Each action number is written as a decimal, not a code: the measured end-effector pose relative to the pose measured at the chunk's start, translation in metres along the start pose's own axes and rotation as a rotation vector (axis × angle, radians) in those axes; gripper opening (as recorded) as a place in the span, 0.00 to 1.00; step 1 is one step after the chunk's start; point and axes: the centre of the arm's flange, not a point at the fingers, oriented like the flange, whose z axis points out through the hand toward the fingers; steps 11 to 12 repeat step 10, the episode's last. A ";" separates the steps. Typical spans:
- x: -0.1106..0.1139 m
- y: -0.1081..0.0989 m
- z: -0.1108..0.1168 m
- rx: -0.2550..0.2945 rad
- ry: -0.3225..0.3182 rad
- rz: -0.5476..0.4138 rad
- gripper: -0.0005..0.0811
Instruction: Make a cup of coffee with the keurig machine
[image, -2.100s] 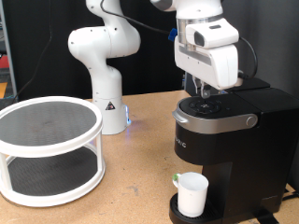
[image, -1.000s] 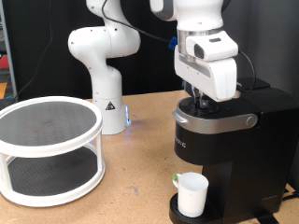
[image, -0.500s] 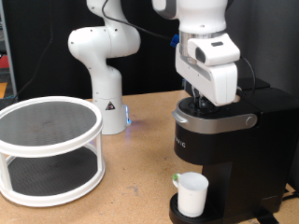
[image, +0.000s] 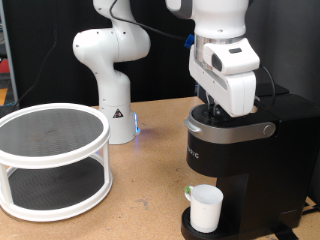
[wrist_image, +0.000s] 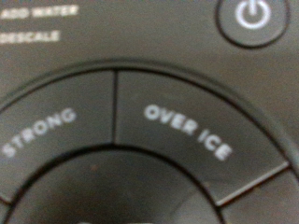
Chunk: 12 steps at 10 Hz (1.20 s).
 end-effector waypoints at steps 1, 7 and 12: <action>0.001 0.001 0.000 -0.011 0.019 0.002 0.01; -0.016 -0.007 -0.015 0.029 0.196 -0.022 0.01; -0.024 -0.011 -0.038 0.031 0.239 -0.010 0.01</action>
